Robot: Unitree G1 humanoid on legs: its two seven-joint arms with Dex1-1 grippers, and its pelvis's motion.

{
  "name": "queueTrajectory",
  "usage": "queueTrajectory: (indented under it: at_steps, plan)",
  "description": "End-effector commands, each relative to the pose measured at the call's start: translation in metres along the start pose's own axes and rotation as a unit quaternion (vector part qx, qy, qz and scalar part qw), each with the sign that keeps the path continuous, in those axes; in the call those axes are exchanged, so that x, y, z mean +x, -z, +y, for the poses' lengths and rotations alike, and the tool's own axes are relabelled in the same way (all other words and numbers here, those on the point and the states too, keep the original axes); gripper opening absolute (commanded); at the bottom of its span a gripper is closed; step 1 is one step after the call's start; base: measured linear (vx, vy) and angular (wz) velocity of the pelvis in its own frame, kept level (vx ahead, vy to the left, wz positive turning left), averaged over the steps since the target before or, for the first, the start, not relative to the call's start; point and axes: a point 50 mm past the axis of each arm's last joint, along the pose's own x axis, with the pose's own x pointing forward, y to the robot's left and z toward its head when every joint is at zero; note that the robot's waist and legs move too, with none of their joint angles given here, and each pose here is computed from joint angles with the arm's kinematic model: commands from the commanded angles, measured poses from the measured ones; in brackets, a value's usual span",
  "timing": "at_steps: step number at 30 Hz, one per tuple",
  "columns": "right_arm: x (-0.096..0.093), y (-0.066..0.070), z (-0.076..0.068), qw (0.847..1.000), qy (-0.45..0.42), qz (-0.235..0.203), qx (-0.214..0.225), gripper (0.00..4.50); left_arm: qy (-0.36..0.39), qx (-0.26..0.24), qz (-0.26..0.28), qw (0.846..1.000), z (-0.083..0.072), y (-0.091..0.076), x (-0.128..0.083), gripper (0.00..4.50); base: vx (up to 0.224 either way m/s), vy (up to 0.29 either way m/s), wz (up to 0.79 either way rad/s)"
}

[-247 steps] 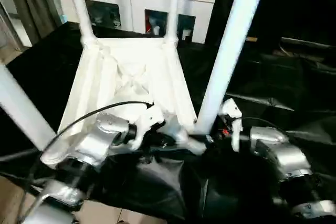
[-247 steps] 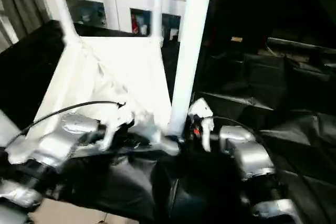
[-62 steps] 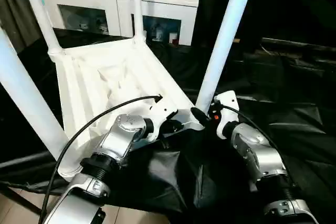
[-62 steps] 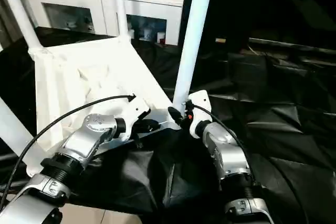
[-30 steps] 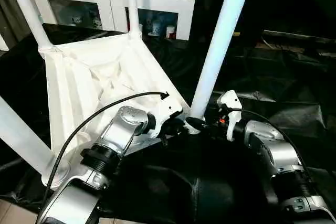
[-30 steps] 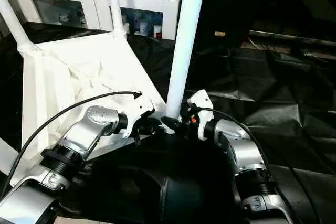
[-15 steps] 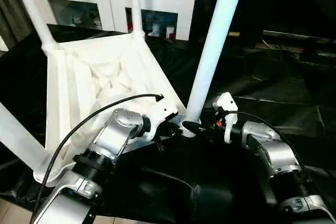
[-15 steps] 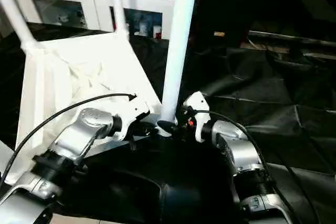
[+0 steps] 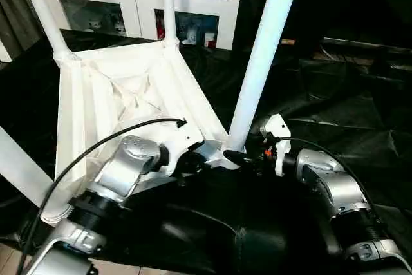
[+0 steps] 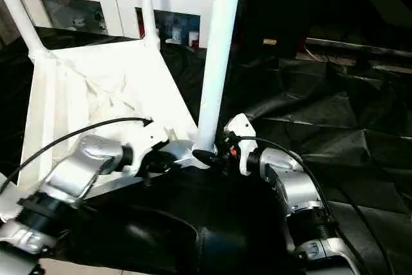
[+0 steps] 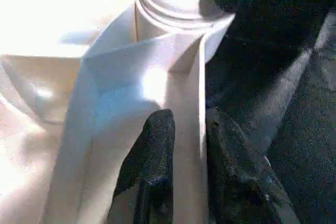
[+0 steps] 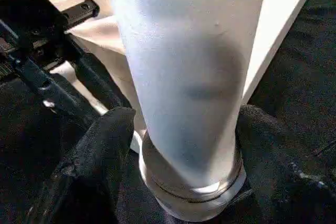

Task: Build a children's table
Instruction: Rotate leg to tighten

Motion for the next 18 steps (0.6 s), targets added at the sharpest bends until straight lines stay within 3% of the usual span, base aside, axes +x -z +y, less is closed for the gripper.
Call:
queueTrajectory:
  at_steps: [1,4,5,14,18]
  plan:
    - [0.002,0.009,0.004,1.000,-0.018,0.021,0.008,3.22,0.012,-0.007,0.007,1.000,-0.004,0.005,0.002,0.89,0.000,0.000,0.00]
    - [0.002,0.008,0.004,1.000,-0.019,0.019,0.006,3.22,0.011,-0.015,-0.006,1.000,-0.004,0.005,0.004,0.89,0.000,0.000,0.00]
    - [0.002,0.008,0.004,1.000,-0.019,0.019,0.006,3.22,0.011,-0.015,-0.006,1.000,-0.004,0.005,0.004,0.57,0.000,0.000,0.00]
    - [-0.003,0.005,0.002,0.999,-0.032,0.024,-0.016,3.22,0.055,-0.007,-0.023,0.998,-0.009,0.005,0.006,0.10,0.000,0.000,0.00]
    - [-0.008,0.004,-0.002,0.998,-0.046,0.030,-0.014,3.62,0.093,0.023,-0.048,0.994,-0.016,0.003,0.007,0.00,0.000,0.000,0.00]
